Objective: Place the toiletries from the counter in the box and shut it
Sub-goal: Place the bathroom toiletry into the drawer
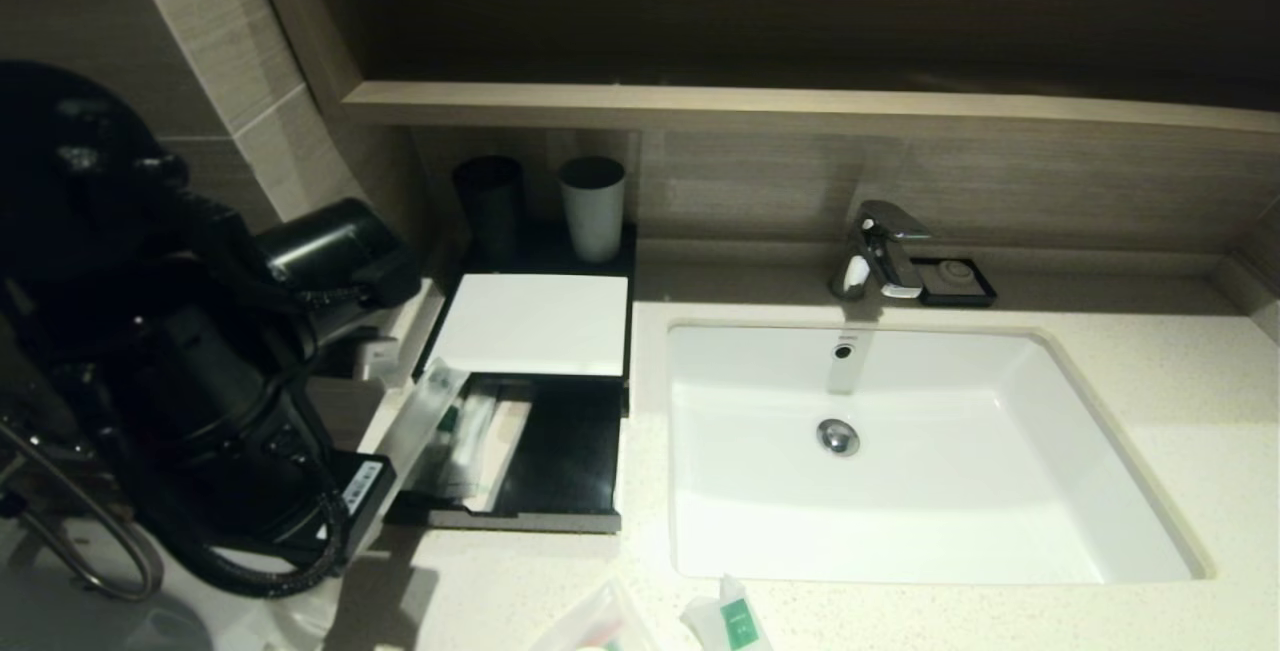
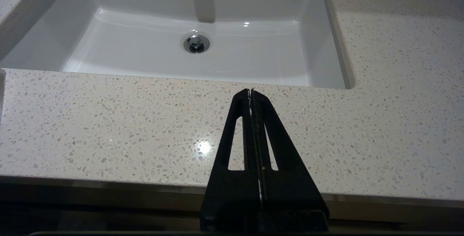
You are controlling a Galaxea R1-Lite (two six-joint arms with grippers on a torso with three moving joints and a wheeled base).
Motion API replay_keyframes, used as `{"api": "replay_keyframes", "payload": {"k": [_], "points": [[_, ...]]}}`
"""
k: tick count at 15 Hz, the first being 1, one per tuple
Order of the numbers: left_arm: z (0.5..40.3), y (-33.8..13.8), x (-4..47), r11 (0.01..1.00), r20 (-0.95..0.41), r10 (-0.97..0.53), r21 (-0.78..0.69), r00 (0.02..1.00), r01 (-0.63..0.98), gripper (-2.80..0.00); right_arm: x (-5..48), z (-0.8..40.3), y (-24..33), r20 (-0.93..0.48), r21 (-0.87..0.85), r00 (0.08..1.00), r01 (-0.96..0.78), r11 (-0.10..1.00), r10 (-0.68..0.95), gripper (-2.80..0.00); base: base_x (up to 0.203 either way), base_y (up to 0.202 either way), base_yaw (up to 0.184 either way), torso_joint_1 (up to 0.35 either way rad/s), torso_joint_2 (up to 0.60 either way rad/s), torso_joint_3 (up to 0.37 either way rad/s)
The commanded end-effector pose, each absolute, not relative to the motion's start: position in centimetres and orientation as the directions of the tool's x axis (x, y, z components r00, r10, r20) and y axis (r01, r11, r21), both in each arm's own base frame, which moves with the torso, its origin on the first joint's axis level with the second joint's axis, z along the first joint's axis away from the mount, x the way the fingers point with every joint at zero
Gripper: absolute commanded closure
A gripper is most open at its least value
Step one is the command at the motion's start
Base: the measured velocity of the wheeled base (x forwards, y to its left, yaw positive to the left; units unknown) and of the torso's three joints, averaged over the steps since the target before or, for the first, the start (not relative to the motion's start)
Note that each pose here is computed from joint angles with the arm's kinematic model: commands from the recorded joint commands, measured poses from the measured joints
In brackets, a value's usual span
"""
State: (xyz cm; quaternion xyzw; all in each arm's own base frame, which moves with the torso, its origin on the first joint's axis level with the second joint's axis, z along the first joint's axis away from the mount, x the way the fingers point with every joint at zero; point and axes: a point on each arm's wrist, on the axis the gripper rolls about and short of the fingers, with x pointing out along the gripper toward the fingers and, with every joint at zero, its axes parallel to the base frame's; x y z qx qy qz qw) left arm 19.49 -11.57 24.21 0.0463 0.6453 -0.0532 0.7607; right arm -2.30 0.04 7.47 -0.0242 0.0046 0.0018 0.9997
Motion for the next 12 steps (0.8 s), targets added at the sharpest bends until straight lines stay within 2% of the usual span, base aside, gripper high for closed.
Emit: {"api": "replay_keyframes", "payload": {"k": [1,6,12], "points": [[23.4,-12.5,21.2,0.99,-0.994,0.014,0.029,0.104,0.135,0.0,-2.3,7.5,0.0,-0.009,-0.049,1.0,-0.004,0.999,0.004,0.0,0.0,0.0,0.0,0.0,0.0,0.0],[22.7,-13.0,22.2,0.992,-0.998,0.058,0.061,0.031,0.112,0.0,-2.3,7.5,0.0,-0.009,-0.049,1.0,-0.004,0.999,0.003,0.0,0.0,0.0,0.0,0.0,0.0,0.0],[22.2,-13.4,24.0,0.995,-0.998,0.069,0.069,0.012,0.072,0.0,-2.3,7.5,0.0,-0.011,-0.049,1.0,-0.004,0.999,0.003,0.0,0.0,0.0,0.0,0.0,0.0,0.0]]}}
